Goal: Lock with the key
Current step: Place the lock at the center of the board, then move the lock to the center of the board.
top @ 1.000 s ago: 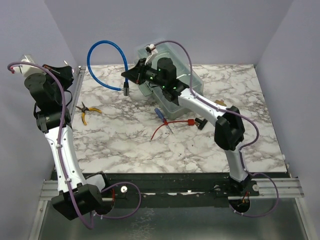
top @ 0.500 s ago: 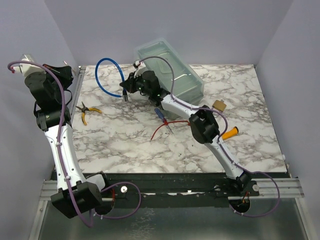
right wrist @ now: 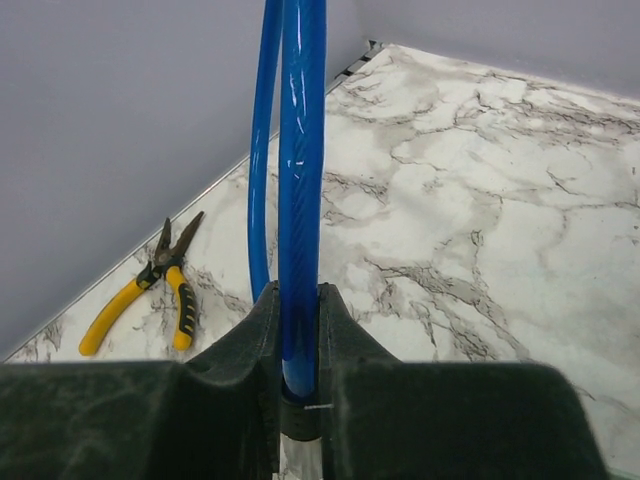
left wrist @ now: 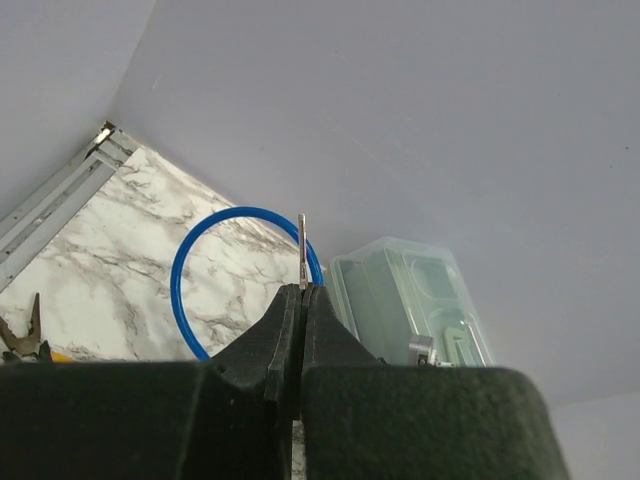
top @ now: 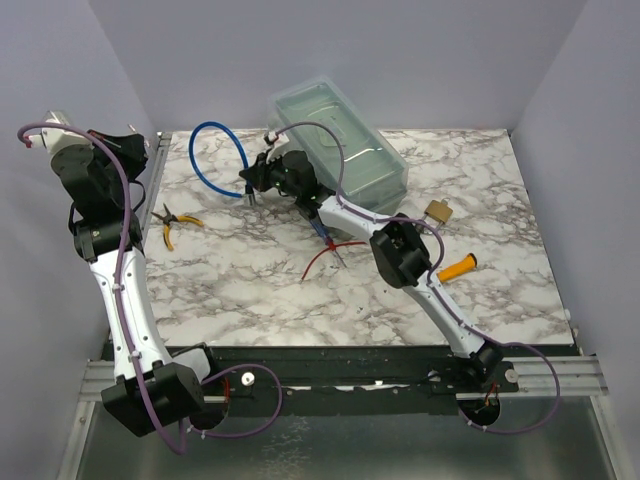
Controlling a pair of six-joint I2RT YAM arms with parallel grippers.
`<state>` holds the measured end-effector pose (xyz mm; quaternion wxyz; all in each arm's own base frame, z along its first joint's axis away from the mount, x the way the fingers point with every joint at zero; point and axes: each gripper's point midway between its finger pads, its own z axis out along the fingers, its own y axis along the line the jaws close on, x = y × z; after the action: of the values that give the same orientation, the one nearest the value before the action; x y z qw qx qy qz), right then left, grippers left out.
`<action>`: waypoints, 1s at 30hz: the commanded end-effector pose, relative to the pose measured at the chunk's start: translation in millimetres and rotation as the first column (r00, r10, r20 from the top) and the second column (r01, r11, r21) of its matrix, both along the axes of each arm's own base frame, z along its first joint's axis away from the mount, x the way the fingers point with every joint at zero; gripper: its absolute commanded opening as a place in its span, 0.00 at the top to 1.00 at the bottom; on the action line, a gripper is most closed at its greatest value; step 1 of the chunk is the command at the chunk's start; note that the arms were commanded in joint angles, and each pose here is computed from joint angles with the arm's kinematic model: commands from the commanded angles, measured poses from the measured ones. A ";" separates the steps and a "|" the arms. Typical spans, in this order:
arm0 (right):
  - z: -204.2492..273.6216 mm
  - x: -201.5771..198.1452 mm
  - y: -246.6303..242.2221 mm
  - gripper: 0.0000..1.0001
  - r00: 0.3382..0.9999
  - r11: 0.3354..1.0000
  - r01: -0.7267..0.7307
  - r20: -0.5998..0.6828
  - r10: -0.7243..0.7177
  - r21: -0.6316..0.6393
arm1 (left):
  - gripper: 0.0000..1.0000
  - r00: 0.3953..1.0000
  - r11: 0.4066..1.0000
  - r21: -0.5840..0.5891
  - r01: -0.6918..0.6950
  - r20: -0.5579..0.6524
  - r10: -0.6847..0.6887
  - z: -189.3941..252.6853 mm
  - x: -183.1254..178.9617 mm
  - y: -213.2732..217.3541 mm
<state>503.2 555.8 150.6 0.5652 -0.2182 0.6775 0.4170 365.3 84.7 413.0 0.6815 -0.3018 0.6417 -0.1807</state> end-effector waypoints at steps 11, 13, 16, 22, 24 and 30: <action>102.8 -0.9 7.2 0.48 0.973 0.987 -0.008 0.231 -0.029 0.159 | 1.00 0.998 0.999 0.014 0.047 -0.040 -0.046 -13.2 7.1 -1.9; 116.5 -6.8 6.6 0.48 0.968 0.985 -0.033 0.250 -0.010 0.168 | 1.00 0.997 0.997 0.031 0.065 -0.052 -0.064 -15.2 11.2 -2.5; 139.1 -20.5 4.5 0.47 0.959 0.980 -0.084 0.283 0.031 0.178 | 1.00 0.992 0.994 0.059 0.094 -0.087 -0.089 -26.0 21.1 -0.8; 189.2 -57.8 -5.3 0.41 0.927 0.962 -0.206 0.349 0.133 0.179 | 1.00 0.961 0.970 0.096 0.225 -0.188 -0.204 -63.4 55.7 -1.5; 202.7 -75.2 -12.0 0.39 0.912 0.952 -0.253 0.369 0.177 0.170 | 1.00 0.942 0.955 0.110 0.277 -0.227 -0.247 -78.2 72.0 -2.2; 235.3 -124.5 -40.5 0.31 0.867 0.931 -0.345 0.420 0.266 0.121 | 1.00 0.880 0.883 0.249 0.399 -0.375 -0.292 -130.9 127.8 -11.2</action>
<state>422.8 529.7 338.0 0.6260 -0.3003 0.5243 0.4930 463.7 90.6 308.7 0.5799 -0.1916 0.7723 -0.1747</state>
